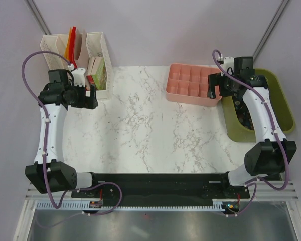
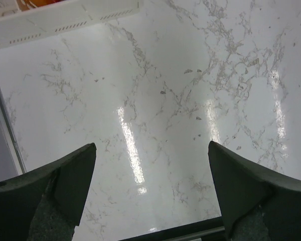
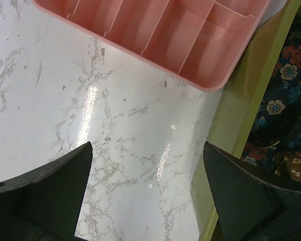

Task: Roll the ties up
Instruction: Pick up the tie from the bin.

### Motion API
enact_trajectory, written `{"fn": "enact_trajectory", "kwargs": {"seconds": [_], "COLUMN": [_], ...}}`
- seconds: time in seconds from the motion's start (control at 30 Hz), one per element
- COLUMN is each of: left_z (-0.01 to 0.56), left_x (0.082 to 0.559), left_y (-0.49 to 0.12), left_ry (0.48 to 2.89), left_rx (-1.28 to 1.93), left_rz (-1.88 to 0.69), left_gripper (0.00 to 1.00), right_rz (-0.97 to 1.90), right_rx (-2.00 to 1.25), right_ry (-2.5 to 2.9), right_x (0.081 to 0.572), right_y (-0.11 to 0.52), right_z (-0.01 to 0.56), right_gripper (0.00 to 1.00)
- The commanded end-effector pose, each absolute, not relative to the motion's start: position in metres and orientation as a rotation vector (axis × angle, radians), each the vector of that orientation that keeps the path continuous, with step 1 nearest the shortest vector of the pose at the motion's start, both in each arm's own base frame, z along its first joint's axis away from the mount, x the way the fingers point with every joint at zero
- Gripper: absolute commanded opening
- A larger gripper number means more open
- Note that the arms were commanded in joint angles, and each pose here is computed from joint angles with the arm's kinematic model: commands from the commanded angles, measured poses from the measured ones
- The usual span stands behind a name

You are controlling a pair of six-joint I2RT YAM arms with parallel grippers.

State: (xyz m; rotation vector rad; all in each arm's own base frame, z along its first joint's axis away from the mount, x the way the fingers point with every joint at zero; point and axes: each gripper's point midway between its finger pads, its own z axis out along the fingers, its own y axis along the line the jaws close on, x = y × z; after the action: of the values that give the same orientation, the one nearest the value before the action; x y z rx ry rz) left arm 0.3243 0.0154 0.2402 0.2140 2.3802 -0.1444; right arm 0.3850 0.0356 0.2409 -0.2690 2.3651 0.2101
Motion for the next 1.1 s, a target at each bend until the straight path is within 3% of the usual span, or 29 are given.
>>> {"fn": "enact_trajectory", "kwargs": {"seconds": [0.0,0.13,0.37,0.63,0.93,1.07], "left_z": [0.278,0.312,0.345,0.338,0.314,0.307], "left_x": [0.339,0.351,0.356,0.358,0.356,0.352], "left_y": [0.002,-0.029,-0.091,-0.113,-0.112,-0.113], "left_ry": [2.3,2.197,2.078,2.084,2.143,2.161], "left_rx": [0.283,0.365,0.546,0.611,0.627,0.629], "left_rz": [-0.108,-0.215,-0.406,-0.484,-0.486,-0.497], "left_gripper": [1.0,1.0,1.0,1.0,1.0,1.0], "right_rz": [0.136,-0.016,-0.275,-0.517,-0.641,-0.686], "right_rx": [-0.384,-0.492,-0.556,-0.673,-0.763,-0.81], "right_ry": [2.333,2.265,2.254,2.364,2.442,2.498], "right_x": [0.392,0.41,0.448,0.479,0.516,0.52], "right_y": [0.033,0.012,-0.089,-0.18,-0.217,-0.229], "right_z": [0.25,0.277,0.298,0.247,0.17,0.139], "right_gripper": [0.98,0.98,0.98,0.98,0.98,0.93]}}
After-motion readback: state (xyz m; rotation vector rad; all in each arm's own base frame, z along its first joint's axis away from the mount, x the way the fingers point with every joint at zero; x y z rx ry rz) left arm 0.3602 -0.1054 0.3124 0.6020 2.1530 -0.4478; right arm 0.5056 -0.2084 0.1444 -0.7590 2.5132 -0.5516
